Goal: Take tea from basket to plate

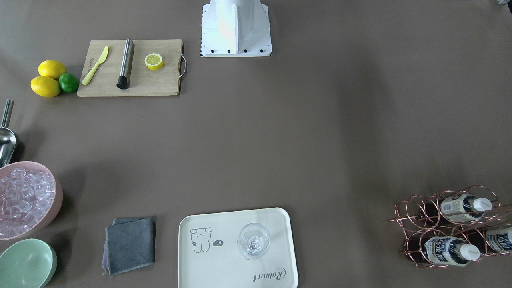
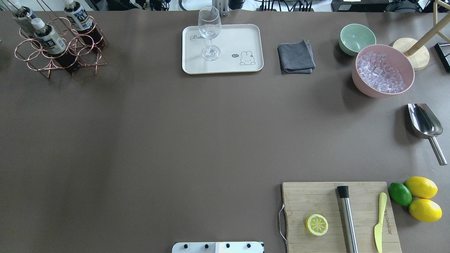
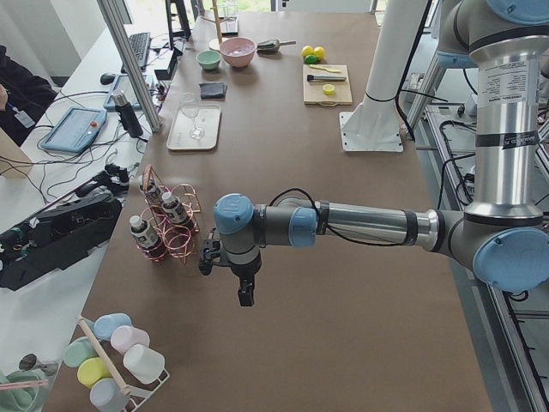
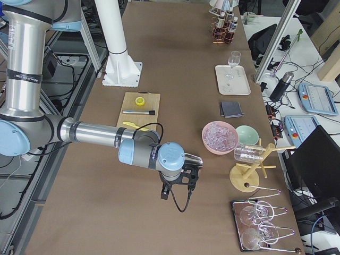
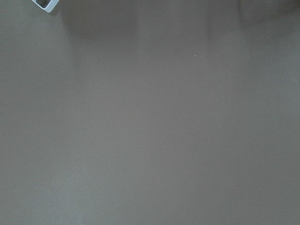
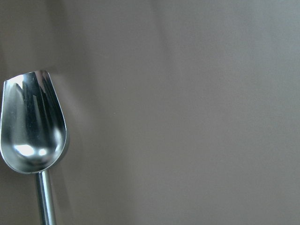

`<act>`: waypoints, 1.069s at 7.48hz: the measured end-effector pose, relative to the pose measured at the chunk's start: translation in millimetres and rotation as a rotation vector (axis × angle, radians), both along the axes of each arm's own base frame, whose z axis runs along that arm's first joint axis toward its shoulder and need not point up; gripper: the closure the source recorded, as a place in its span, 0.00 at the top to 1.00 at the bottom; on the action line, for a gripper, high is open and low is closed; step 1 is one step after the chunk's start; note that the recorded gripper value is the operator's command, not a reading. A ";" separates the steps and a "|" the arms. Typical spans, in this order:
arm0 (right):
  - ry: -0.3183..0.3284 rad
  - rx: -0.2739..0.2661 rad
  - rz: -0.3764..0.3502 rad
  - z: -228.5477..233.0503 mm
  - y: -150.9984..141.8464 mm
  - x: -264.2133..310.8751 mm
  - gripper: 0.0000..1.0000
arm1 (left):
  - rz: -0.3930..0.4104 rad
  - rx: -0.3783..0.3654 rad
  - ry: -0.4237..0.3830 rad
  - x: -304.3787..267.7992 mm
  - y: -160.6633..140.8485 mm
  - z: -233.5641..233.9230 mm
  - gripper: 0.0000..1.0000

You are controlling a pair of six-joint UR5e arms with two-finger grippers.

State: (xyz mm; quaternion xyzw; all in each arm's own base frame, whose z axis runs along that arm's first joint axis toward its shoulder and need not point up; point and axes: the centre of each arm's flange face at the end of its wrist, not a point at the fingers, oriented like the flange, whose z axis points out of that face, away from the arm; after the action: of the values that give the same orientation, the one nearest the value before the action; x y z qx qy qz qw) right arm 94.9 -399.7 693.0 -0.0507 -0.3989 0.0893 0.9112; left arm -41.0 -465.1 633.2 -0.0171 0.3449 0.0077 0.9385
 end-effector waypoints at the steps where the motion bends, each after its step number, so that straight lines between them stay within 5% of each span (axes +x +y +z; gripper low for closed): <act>1: 0.000 -0.001 0.000 0.2 0.1 0.0 1.00 | 0.000 -0.002 0.000 0.2 0.0 0.5 0.98; 8: 0.000 0.006 0.000 -0.6 -1.1 0.1 1.00 | 0.001 0.001 0.000 0.5 -0.6 -0.8 0.98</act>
State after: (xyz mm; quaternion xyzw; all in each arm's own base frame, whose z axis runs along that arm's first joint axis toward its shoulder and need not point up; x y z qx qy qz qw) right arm 95.0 -400.8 692.4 -0.0481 -0.3990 0.0883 0.9114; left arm -40.5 -465.7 632.4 -0.0168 0.3449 0.0082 0.9385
